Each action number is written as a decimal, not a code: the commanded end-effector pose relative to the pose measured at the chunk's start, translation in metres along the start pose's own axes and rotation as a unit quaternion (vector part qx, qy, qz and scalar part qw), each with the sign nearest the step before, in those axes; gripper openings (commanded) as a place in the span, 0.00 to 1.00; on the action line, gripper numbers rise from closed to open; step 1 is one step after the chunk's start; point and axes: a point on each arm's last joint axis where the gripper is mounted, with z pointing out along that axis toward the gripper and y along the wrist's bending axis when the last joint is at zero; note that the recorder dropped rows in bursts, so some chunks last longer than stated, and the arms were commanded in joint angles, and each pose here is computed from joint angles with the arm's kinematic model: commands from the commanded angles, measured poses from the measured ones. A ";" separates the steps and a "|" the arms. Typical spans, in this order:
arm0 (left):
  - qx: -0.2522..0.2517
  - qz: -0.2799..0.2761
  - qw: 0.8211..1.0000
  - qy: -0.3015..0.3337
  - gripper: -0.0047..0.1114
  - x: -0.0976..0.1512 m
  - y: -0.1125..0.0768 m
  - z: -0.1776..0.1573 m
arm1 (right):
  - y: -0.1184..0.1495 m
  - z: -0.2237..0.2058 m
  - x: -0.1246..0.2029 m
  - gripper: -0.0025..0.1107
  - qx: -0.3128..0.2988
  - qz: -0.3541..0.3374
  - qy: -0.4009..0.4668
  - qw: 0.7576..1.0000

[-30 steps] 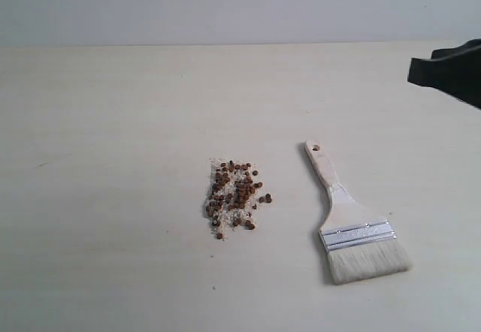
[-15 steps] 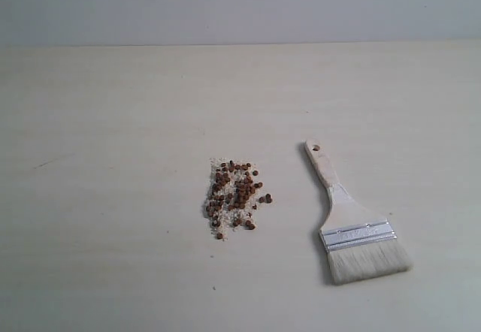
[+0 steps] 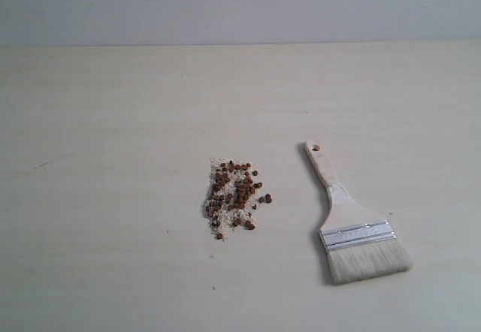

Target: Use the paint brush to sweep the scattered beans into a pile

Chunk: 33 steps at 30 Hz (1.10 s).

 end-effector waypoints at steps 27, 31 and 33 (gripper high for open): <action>0.002 0.000 1.000 0.000 0.04 0.001 0.000 0.000 | -0.025 -0.018 0.113 0.02 0.103 -0.018 0.075 0.992; 0.002 0.000 1.000 0.000 0.04 0.001 0.000 0.000 | -0.026 -0.019 0.127 0.02 0.103 -0.010 0.087 0.991; 0.002 0.000 1.000 0.000 0.04 0.001 0.000 0.000 | -0.026 -0.020 0.127 0.02 0.103 -0.010 0.085 0.991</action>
